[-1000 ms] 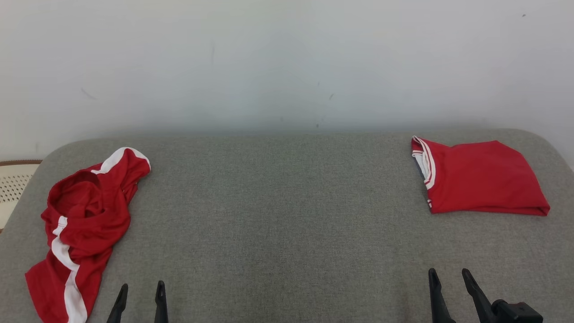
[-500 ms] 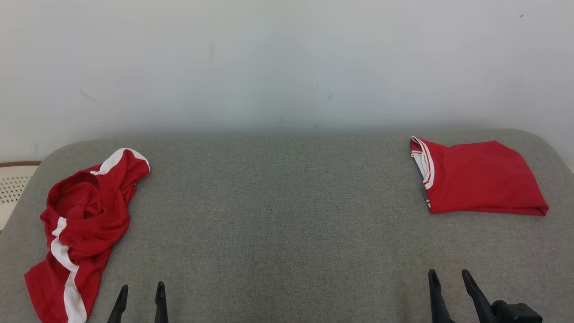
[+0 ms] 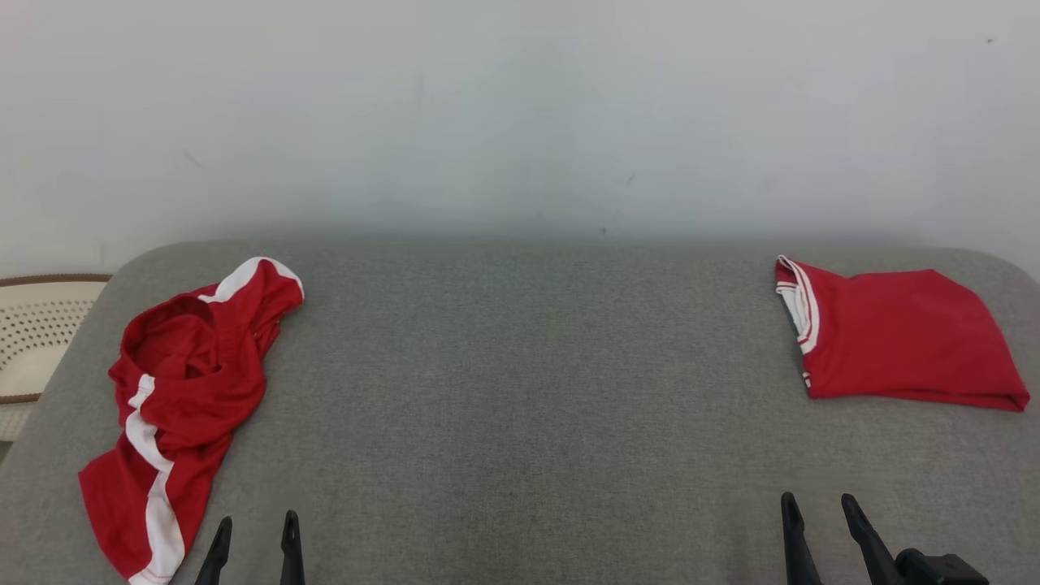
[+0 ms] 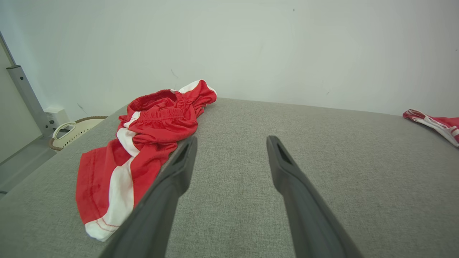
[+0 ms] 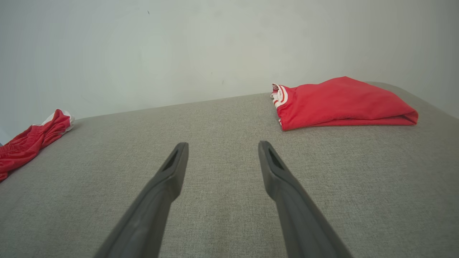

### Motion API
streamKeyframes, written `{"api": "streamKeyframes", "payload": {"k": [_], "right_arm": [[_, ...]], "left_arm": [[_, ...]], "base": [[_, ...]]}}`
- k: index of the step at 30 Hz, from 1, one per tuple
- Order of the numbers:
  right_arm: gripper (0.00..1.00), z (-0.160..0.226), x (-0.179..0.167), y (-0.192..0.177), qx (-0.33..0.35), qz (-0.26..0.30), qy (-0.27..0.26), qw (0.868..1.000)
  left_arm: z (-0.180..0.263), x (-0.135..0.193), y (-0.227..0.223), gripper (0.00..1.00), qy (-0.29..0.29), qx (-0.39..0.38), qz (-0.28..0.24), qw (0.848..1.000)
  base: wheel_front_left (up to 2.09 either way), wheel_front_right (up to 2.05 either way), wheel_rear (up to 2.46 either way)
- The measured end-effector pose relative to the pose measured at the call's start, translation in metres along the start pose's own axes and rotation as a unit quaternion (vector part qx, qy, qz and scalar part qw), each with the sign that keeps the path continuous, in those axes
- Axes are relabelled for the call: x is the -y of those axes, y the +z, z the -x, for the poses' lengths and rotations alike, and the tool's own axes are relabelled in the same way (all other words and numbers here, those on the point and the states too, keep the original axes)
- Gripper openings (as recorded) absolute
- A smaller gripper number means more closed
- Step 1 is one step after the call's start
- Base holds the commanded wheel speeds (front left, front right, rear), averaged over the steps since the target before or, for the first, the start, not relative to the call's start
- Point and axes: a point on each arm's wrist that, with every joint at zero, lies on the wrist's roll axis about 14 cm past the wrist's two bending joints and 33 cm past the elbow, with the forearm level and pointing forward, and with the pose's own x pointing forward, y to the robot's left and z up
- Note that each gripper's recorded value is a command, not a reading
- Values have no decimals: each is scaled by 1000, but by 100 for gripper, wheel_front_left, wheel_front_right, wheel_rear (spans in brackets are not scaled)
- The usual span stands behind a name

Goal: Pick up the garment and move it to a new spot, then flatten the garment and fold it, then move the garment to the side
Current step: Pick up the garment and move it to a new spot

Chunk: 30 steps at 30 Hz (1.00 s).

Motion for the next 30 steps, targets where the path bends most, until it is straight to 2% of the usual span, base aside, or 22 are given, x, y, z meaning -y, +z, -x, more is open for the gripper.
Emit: {"api": "streamKeyframes", "payload": {"k": [5,15,30], "right_arm": [[100,-5,-10,-5,-7,-6,17,1000],[100,-24,-46,-14,-17,-19,79,997],[100,-51,-118,-23,-29,-32,192,981]], "left_arm": [[7,-15,2,100,22,0,-4,1000],[33,-67,9,100,99,4,-23,995],[94,-142,28,100,225,16,-49,973]], "base": [[0,0,0],[0,0,0],[0,0,0]]}}
